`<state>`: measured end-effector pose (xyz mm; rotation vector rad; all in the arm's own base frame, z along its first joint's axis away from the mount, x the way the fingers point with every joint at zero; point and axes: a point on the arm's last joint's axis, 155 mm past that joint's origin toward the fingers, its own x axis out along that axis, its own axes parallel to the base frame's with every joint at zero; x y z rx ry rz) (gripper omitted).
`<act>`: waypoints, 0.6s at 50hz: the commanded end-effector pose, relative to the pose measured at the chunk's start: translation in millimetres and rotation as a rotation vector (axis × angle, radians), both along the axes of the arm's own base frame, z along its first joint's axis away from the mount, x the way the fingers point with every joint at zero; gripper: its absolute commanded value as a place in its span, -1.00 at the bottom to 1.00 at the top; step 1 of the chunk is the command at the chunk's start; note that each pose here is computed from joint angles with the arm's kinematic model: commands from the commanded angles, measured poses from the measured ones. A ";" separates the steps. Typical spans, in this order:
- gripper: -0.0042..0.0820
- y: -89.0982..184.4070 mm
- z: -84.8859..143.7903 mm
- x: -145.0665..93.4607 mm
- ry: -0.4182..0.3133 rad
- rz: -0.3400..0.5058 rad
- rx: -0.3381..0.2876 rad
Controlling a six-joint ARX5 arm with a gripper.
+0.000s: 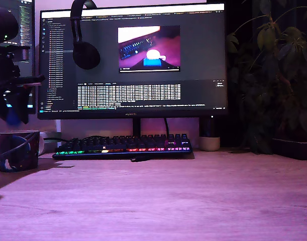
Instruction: Pick up the coffee capsules from the table one by one and drop them inside the nearest coffee cup
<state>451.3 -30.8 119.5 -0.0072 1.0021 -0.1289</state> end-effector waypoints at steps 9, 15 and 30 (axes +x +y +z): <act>0.53 1.5 -7.6 2.6 0.013 -0.002 0.003; 0.35 -0.9 -7.0 3.0 0.010 -0.009 -0.008; -0.84 -2.5 3.3 3.9 -0.017 -0.013 -0.014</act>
